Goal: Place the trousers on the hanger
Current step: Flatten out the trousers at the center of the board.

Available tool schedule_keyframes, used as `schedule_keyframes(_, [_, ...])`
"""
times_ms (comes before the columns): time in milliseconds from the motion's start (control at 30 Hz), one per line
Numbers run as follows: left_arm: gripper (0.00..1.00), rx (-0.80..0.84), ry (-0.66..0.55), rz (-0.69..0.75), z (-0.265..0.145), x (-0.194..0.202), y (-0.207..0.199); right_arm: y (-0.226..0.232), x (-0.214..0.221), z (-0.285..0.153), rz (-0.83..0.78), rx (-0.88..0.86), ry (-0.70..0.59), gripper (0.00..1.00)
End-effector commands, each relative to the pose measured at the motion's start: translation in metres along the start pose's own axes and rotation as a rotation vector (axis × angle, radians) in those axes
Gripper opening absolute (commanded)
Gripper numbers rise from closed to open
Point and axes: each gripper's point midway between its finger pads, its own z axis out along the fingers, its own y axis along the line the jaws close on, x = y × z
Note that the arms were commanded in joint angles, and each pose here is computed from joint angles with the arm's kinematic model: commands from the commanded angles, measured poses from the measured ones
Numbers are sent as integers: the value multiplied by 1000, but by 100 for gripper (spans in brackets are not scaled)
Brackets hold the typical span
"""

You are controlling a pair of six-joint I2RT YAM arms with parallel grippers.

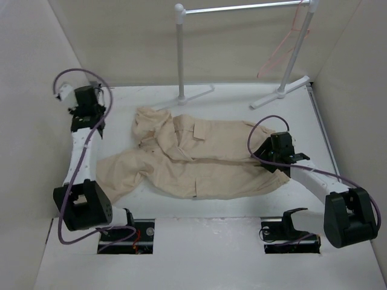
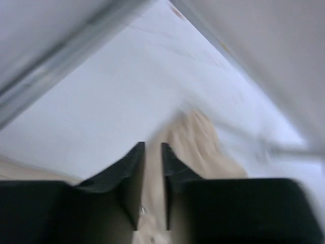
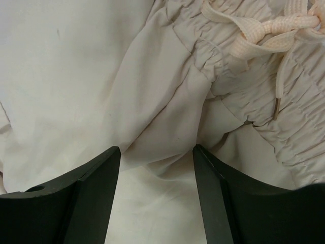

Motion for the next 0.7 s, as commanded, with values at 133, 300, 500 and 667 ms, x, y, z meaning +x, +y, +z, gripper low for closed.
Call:
schedule_keyframes(133, [52, -351, 17, -335, 36, -20, 134, 18, -7, -20, -20, -67, -34, 71])
schedule_keyframes(300, [53, -28, 306, -68, -12, 104, 23, 19, -3, -23, -32, -88, -25, 71])
schedule_keyframes(500, [59, 35, 520, -103, -44, 205, 6, 34, -1, -27, -64, -145, -13, 71])
schedule_keyframes(667, [63, 7, 492, -180, -21, 204, 10, 45, 12, -30, -108, -185, 18, 71])
